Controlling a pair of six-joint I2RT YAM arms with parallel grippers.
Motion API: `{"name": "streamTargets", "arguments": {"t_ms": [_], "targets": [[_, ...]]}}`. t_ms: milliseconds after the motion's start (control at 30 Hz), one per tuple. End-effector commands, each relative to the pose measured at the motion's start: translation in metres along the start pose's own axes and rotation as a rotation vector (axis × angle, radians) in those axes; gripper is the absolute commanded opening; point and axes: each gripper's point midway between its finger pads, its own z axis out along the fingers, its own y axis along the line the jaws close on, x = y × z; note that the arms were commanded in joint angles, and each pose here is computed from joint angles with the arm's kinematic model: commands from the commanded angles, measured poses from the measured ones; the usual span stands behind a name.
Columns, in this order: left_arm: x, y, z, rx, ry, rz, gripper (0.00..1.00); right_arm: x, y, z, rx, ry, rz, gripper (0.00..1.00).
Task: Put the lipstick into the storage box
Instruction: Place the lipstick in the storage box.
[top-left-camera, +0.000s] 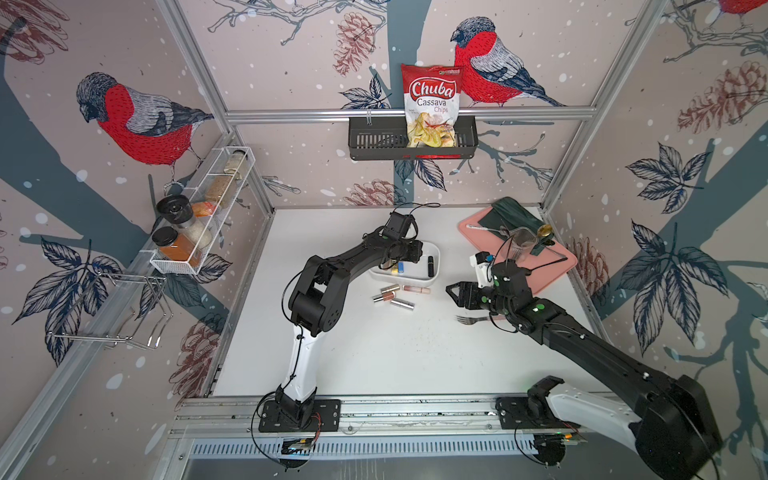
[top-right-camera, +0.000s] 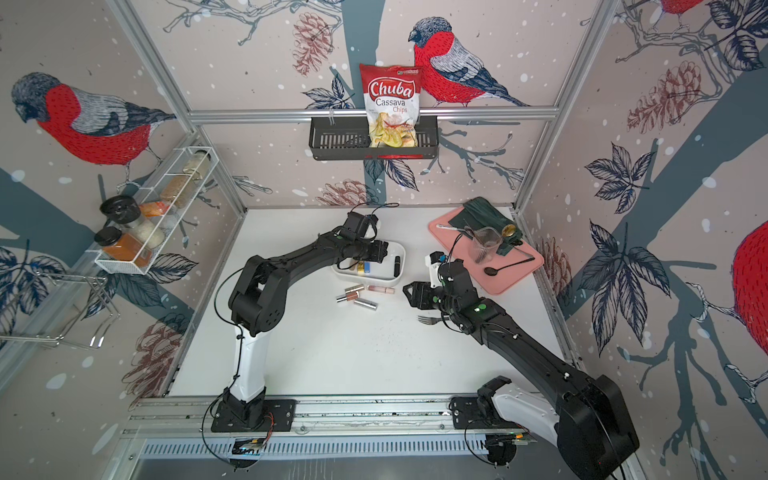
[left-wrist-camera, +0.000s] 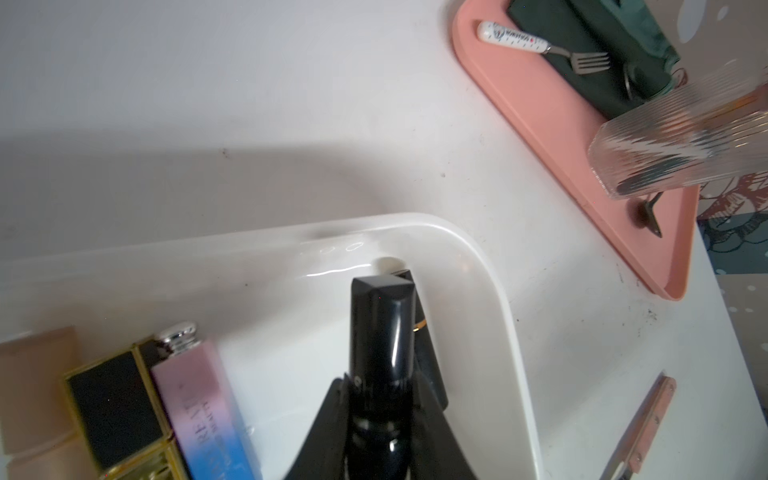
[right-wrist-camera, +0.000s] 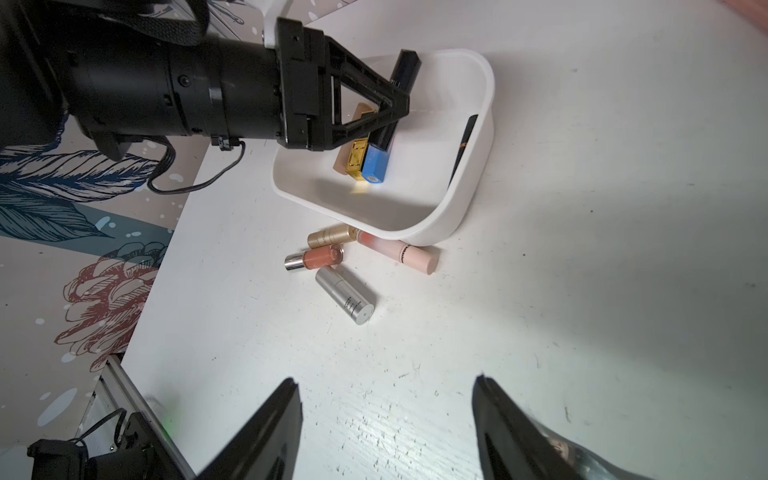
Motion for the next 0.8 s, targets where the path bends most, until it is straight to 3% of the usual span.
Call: {"name": "streamTargets", "arguments": {"t_ms": [0,367,767], "targets": [[0.007,0.003,0.009,-0.007,0.023,0.004,0.03,-0.001,-0.003,-0.001,0.005,-0.008,-0.002,0.69],[0.028,0.016,0.031,-0.024,0.08,-0.001,0.08,0.002,-0.009,0.002,0.007,-0.007,0.012,0.69],[0.023,0.01,0.024,-0.008,0.063,0.002,0.35,0.006,-0.009,0.004,0.002,0.016,0.009,0.69]]}}
